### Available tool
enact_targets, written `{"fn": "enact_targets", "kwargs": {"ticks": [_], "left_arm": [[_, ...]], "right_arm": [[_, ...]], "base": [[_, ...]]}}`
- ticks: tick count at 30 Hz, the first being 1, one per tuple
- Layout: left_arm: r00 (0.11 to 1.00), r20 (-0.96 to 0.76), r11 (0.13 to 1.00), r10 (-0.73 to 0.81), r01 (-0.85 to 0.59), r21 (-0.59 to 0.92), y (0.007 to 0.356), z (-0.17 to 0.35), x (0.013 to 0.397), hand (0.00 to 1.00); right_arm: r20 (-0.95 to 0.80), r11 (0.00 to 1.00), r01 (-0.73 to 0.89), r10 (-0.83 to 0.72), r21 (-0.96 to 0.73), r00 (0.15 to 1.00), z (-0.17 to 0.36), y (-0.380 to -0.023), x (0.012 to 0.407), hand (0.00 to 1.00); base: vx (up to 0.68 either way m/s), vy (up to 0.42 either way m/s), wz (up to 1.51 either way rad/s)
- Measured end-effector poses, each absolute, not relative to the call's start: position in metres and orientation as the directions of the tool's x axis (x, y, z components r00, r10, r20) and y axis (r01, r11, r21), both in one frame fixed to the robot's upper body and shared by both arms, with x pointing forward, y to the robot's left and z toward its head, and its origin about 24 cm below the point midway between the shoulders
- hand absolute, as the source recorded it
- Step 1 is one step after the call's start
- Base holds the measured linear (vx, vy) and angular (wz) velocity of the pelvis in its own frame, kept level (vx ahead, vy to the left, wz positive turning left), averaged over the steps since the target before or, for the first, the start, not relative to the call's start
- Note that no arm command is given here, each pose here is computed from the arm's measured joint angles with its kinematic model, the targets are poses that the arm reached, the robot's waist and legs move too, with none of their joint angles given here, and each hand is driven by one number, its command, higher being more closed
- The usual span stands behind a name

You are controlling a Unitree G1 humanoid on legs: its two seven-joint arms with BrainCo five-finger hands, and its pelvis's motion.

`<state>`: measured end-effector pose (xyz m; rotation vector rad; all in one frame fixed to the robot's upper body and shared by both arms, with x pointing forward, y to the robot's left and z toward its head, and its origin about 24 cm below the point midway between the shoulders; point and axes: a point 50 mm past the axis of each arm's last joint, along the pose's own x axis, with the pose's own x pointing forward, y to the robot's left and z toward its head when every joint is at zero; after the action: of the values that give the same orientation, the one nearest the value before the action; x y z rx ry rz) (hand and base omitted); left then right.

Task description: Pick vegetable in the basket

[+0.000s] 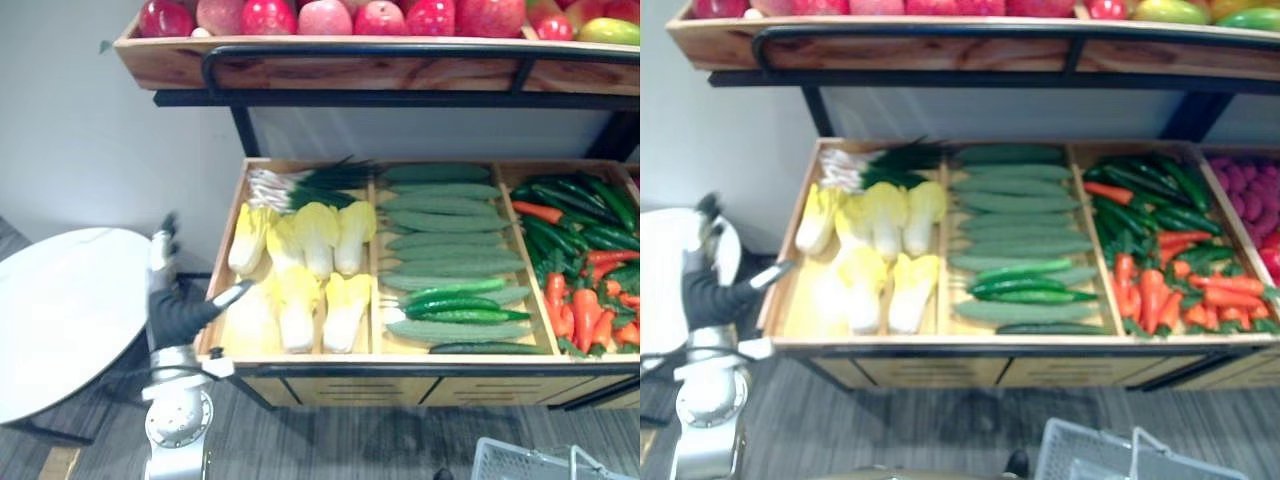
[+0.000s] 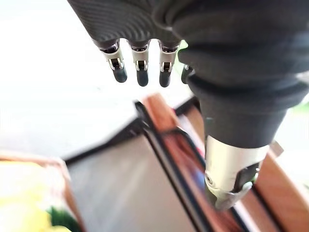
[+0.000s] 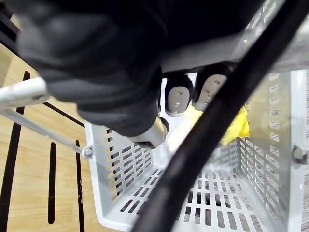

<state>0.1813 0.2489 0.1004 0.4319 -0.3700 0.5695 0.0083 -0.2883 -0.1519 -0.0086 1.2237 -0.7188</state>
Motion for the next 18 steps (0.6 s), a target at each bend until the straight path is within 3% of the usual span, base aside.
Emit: {"fn": "enact_targets", "kwargs": {"ticks": [4, 8, 13, 15, 18], "left_arm": [[0.748, 0.241, 0.609, 0.619, -0.650, 0.454, 0.282, 0.046, 0.168, 0.00], [0.596, -0.014, 0.493, 0.803, -0.652, 0.576, 0.310, -0.015, 0.129, 0.00], [0.323, -0.372, 0.491, 0.870, -0.626, 0.606, 0.311, -0.087, 0.064, 0.00], [0.192, -0.512, 0.514, 0.837, -0.595, 0.618, 0.302, -0.114, 0.033, 0.00], [0.083, -0.665, 0.587, 0.742, -0.560, 0.585, 0.280, -0.139, 0.002, 0.00]], "right_arm": [[-0.855, 0.784, 0.499, -0.497, -0.370, 0.148, -0.154, -0.281, 0.008, 1.00], [-0.848, 0.813, 0.456, -0.490, -0.362, 0.201, -0.155, -0.271, 0.019, 1.00], [-0.842, 0.815, 0.452, -0.494, -0.363, 0.214, -0.155, -0.267, 0.021, 1.00], [-0.843, 0.814, 0.455, -0.494, -0.362, 0.214, -0.155, -0.266, 0.022, 1.00], [-0.844, 0.808, 0.465, -0.496, -0.362, 0.204, -0.156, -0.266, 0.021, 1.00]], "base": [[0.04, -0.027, 0.27], [-0.02, -0.006, 0.00], [0.00, 0.001, -0.01], [0.01, -0.004, -0.02], [0.04, -0.012, -0.09]]}}
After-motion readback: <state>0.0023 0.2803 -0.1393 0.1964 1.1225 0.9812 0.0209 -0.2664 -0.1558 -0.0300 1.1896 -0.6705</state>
